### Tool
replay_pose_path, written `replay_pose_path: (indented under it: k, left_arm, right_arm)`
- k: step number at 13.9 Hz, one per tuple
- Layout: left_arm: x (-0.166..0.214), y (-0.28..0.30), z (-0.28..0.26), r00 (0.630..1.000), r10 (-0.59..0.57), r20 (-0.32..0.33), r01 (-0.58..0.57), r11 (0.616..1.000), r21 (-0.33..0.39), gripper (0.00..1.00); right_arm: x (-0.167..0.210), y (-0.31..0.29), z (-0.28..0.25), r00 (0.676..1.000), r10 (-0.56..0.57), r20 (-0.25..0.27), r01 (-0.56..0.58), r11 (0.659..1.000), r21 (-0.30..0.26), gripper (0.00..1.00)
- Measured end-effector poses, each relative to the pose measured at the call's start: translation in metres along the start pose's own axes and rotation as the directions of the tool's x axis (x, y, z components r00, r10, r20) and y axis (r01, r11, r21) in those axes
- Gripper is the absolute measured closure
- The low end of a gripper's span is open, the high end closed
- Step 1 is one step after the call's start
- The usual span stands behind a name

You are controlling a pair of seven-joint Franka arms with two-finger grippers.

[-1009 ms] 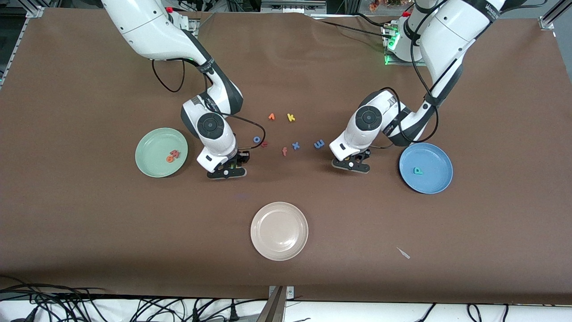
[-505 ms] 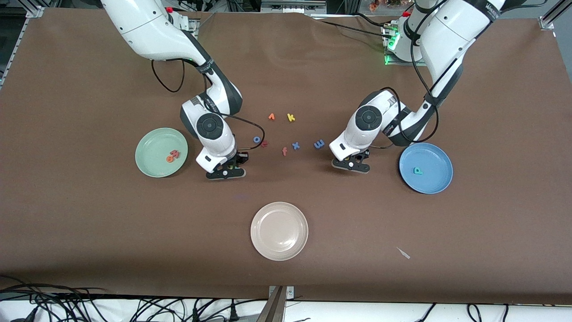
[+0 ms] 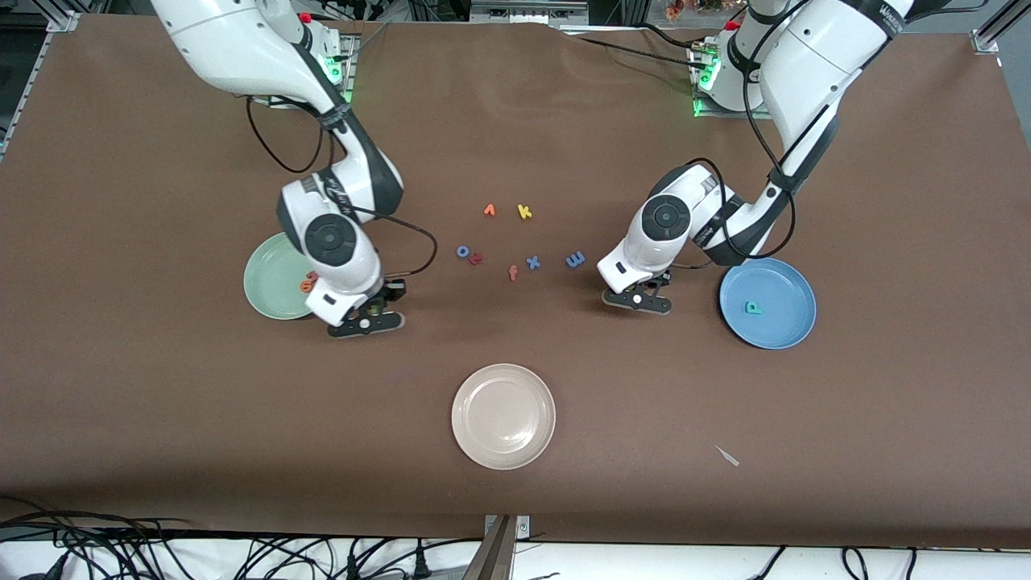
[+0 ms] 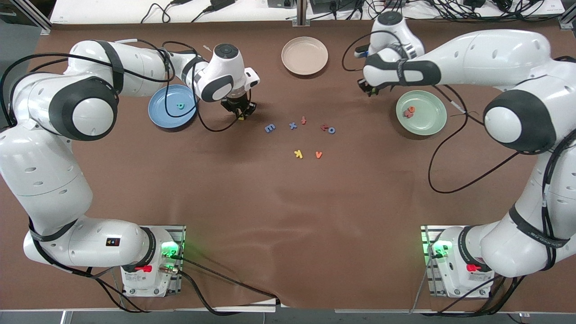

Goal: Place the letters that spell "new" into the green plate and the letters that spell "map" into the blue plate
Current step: 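Place the U on the green plate while the left gripper drops the Q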

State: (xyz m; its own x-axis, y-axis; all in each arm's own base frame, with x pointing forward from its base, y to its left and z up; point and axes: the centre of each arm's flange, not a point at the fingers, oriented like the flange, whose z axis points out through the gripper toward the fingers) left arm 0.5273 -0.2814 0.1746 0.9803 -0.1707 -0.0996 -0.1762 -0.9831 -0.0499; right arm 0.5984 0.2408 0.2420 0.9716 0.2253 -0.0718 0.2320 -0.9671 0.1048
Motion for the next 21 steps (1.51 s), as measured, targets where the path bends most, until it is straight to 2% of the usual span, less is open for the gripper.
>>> replay_pose_path:
  k: [4,7,11,13,15,17,18,20,21]
  left_arm:
    - [0.023,-0.03,-0.026,0.996,0.045,0.082,-0.051,0.996,0.078,0.72]
    - [0.041,-0.093,-0.036,0.988,0.113,0.102,-0.121,0.99,0.067,0.72]
    - [0.048,-0.178,-0.04,0.967,0.22,0.129,-0.226,0.973,0.036,0.72]
    - [0.047,-0.201,-0.038,0.95,0.279,0.137,-0.285,0.958,0.02,0.72]
    - [0.045,-0.221,-0.036,0.93,0.337,0.147,-0.342,0.94,0.004,0.7]
    - [0.044,-0.233,-0.035,0.914,0.376,0.149,-0.38,0.925,-0.007,0.54]
    - [0.044,-0.234,-0.035,0.913,0.381,0.149,-0.384,0.923,-0.009,0.46]
    - [0.045,-0.223,-0.038,0.906,0.398,0.142,-0.4,0.916,-0.013,0.26]
    - [0.046,-0.209,-0.042,0.901,0.413,0.132,-0.415,0.91,-0.017,0.15]
  right_arm:
    - [-0.021,0.105,-0.015,0.995,-0.092,0.042,0.092,0.996,0.016,0.74]
    - [-0.067,0.152,-0.013,0.992,-0.097,0.076,0.095,0.995,0.04,0.74]
    - [-0.115,0.147,0.012,0.995,-0.097,0.025,0.096,0.994,0.044,0.74]
    - [-0.125,0.147,0.023,0.995,-0.095,0.016,0.095,0.994,0.046,0.59]
    - [-0.125,0.15,0.021,0.996,-0.088,0.007,0.088,0.995,0.044,0.39]
    - [-0.124,0.157,0.013,0.998,-0.07,-0.004,0.07,0.997,0.045,0.2]
    - [-0.122,0.16,0.007,0.998,-0.057,-0.001,0.057,0.997,0.05,0.2]
    - [-0.111,0.166,-0.019,0.998,-0.043,0.034,0.041,0.997,0.059,0.09]
    - [-0.102,0.169,-0.038,0.998,-0.038,0.055,0.035,0.997,0.062,0.09]
